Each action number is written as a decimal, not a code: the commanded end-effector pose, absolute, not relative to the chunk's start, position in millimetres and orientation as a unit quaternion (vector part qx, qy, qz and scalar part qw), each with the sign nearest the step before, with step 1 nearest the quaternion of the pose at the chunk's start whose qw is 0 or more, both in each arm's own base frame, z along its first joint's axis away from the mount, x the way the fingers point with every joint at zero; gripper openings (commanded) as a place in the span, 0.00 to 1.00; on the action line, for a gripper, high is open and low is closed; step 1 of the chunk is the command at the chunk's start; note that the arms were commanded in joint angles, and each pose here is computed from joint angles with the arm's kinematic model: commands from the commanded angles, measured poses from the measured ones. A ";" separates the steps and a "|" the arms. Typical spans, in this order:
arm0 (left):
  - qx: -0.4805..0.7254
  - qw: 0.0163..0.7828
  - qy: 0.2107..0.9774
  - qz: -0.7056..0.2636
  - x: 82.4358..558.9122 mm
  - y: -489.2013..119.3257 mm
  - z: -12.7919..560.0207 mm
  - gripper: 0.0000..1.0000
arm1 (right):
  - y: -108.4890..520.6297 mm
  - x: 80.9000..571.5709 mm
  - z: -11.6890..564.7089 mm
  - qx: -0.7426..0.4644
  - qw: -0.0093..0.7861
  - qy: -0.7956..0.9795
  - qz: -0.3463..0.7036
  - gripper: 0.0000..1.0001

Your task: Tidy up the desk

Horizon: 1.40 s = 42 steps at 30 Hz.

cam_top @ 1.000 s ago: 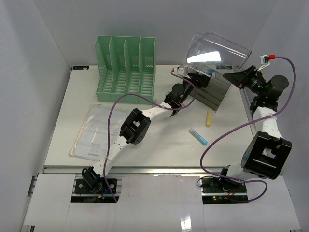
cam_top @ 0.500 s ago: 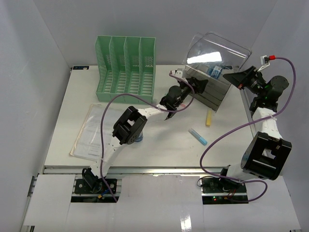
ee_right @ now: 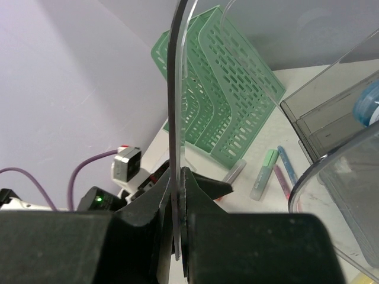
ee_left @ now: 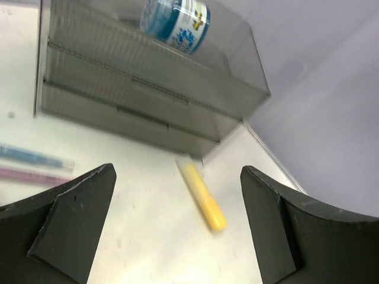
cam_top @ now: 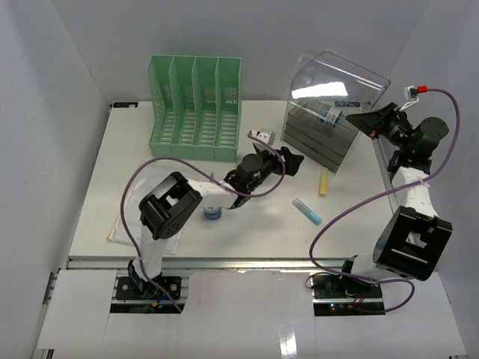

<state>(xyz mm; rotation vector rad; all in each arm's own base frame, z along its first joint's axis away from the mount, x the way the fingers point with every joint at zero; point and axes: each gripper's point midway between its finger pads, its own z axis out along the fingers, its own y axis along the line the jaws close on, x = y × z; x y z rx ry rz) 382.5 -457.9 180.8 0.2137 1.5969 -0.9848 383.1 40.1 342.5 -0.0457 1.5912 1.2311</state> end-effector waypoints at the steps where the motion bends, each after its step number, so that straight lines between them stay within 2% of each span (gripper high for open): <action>1: 0.107 0.558 0.715 -0.408 340.9 -424.1 227.3 0.98 | 47.2 365.1 356.5 -0.075 0.558 0.658 0.500 0.09; 2: 0.103 0.527 0.750 -0.386 332.0 -412.1 204.7 0.98 | 47.1 365.3 356.5 -0.076 0.559 0.658 0.498 0.09; 4: 0.078 0.512 0.773 -0.367 314.5 -380.3 216.8 0.98 | 47.1 365.2 356.7 -0.078 0.559 0.659 0.497 0.09; 6: 0.059 0.476 0.814 -0.327 293.7 -346.5 194.7 0.98 | 47.0 365.3 356.7 -0.080 0.560 0.659 0.496 0.09; 11: 0.016 0.466 0.849 -0.246 259.0 -266.8 195.6 0.98 | 45.9 367.5 353.1 -0.078 0.559 0.661 0.494 0.09; 16: -0.011 0.409 0.902 -0.141 228.3 -206.3 160.6 0.98 | 44.8 369.1 349.9 -0.075 0.561 0.663 0.490 0.09; 28: -0.011 0.343 0.939 -0.027 230.7 -167.9 101.8 0.98 | 44.9 368.2 343.8 -0.073 0.560 0.669 0.483 0.09; 42: 0.048 0.303 0.949 -0.070 252.7 -200.1 75.2 0.98 | 43.9 370.3 337.9 -0.068 0.557 0.671 0.485 0.09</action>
